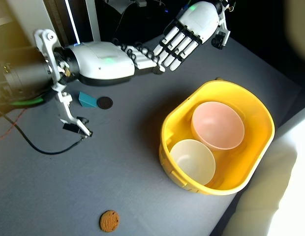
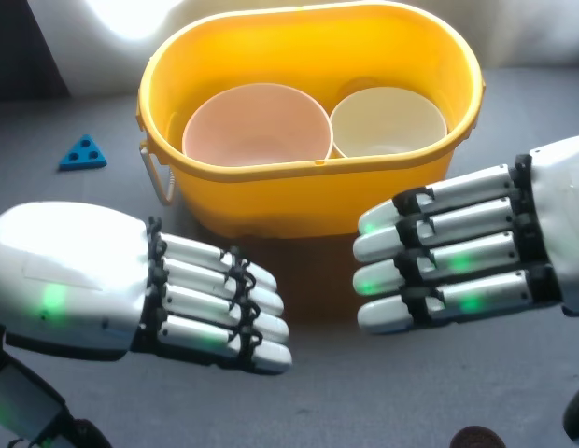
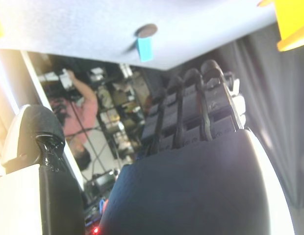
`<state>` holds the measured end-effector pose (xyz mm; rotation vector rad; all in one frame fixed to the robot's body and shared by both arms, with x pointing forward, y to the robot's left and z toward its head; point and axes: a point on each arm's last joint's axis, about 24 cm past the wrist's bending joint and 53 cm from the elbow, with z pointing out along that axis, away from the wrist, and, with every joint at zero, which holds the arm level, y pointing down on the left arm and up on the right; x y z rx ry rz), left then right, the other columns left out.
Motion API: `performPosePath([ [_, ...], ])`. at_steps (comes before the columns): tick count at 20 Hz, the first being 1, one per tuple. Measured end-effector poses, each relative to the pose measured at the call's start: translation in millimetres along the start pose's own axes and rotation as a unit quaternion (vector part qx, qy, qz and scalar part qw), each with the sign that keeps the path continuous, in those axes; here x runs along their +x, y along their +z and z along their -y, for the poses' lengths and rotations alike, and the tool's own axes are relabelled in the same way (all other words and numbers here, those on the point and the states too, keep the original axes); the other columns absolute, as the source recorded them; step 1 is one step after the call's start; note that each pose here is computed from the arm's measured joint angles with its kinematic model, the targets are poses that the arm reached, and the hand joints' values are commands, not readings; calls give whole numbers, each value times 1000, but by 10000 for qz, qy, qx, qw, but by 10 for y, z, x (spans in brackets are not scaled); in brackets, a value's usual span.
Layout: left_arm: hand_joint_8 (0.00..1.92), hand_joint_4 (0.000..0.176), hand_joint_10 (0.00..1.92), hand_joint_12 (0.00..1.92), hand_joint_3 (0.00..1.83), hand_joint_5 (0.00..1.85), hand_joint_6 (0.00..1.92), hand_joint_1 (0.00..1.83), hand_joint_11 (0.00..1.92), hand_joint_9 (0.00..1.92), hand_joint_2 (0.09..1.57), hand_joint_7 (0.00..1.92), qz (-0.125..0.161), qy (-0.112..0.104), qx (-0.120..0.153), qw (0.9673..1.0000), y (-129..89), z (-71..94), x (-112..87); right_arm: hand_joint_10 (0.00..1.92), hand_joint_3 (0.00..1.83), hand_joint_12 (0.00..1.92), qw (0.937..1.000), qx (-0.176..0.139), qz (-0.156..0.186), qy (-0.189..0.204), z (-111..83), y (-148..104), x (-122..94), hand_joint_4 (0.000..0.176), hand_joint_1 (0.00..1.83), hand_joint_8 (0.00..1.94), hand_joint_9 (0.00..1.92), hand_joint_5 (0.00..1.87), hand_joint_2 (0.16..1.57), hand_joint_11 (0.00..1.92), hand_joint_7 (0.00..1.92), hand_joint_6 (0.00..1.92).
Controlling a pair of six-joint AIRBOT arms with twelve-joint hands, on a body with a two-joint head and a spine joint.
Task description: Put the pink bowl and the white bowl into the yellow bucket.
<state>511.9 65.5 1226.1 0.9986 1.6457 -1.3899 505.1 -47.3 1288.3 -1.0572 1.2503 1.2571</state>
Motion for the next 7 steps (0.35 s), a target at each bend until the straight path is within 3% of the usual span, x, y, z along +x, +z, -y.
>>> performPosePath([
  [3,5,0,3,229,3,67,9,543,0,73,1084,91,157,-98,25,9998,26,25,-69,7,5,390,10000,-14,23,20,-15,-25,-18,0,577,2,69,59,878,0,80,3],
  [7,2,0,4,273,2,101,6,545,0,110,1088,123,147,-78,9,9999,39,15,-64,11,2,500,9999,-23,33,112,-24,-49,-32,0,644,8,107,99,887,0,125,9],
])
